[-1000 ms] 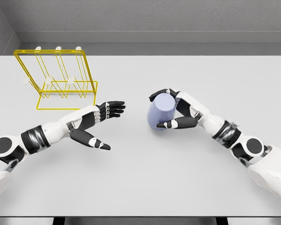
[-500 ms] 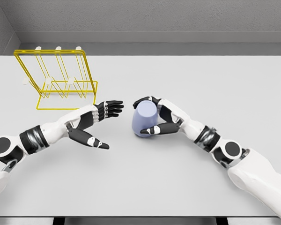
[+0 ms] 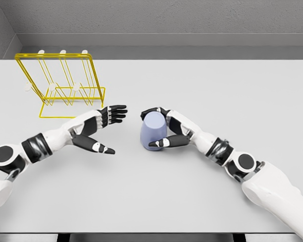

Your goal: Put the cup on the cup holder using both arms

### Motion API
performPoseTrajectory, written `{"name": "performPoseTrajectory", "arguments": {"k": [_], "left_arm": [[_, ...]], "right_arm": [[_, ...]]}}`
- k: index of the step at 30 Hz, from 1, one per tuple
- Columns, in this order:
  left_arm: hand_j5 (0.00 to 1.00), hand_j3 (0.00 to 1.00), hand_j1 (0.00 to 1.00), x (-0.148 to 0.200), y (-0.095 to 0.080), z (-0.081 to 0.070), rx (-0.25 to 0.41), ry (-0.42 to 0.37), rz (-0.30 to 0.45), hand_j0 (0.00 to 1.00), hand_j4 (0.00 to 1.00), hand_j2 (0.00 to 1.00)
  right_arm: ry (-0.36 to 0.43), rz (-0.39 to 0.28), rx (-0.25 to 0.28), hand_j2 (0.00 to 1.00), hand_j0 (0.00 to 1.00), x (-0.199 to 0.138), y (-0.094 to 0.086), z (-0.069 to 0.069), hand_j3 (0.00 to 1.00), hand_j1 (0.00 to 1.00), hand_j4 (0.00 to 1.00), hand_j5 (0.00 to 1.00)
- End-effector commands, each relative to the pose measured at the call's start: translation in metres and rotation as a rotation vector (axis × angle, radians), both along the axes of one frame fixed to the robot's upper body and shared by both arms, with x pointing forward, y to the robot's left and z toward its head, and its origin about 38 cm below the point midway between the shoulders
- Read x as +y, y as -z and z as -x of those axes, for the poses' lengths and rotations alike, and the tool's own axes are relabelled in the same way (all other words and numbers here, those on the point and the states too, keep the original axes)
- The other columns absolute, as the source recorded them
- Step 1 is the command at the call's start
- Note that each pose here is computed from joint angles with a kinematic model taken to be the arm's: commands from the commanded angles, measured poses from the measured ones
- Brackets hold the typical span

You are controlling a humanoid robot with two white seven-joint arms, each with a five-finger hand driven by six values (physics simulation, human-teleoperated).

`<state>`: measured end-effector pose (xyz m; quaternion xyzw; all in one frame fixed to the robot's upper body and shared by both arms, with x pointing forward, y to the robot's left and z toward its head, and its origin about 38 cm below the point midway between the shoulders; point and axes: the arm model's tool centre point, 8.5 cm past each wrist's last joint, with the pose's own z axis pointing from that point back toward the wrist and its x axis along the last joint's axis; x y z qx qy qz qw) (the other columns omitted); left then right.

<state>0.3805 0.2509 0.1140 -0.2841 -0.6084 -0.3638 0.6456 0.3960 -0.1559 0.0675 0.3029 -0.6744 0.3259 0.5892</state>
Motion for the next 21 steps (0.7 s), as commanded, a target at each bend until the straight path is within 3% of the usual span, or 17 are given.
{"name": "performPoseTrajectory", "arguments": {"k": [1, 10, 12, 14, 17, 21], "left_arm": [[1.0, 1.0, 1.0, -0.001, 0.004, -0.002, 0.008, -0.015, 0.015, 1.0, 1.0, 1.0], [1.0, 1.0, 1.0, -0.001, 0.013, -0.006, 0.03, -0.052, 0.042, 1.0, 1.0, 1.0], [1.0, 1.0, 1.0, -0.011, 0.014, -0.005, 0.029, -0.043, 0.065, 1.0, 1.0, 1.0], [1.0, 1.0, 1.0, -0.016, 0.016, -0.004, 0.015, -0.034, 0.042, 1.0, 1.0, 1.0], [1.0, 1.0, 1.0, -0.028, 0.019, -0.004, 0.011, -0.027, 0.048, 1.0, 1.0, 1.0], [1.0, 1.0, 1.0, -0.028, 0.025, -0.011, 0.021, -0.066, 0.07, 1.0, 1.0, 1.0]], "right_arm": [[0.002, 0.004, 0.005, 0.82, 0.82, 0.001, 0.002, -0.001, 0.82, 0.82, 0.82, 0.82], [-0.004, 0.031, -0.01, 1.0, 1.0, 0.0, 0.003, 0.0, 1.0, 1.0, 1.0, 1.0], [0.001, 0.038, -0.022, 1.0, 1.0, -0.004, -0.001, -0.004, 1.0, 1.0, 1.0, 1.0], [0.01, 0.049, -0.033, 1.0, 1.0, -0.009, -0.005, -0.01, 1.0, 1.0, 1.0, 1.0], [0.03, 0.11, -0.046, 1.0, 1.0, -0.036, -0.006, -0.013, 1.0, 1.0, 1.0, 1.0], [0.041, 0.151, -0.057, 1.0, 1.0, -0.055, -0.008, -0.014, 1.0, 1.0, 1.0, 1.0]]}}
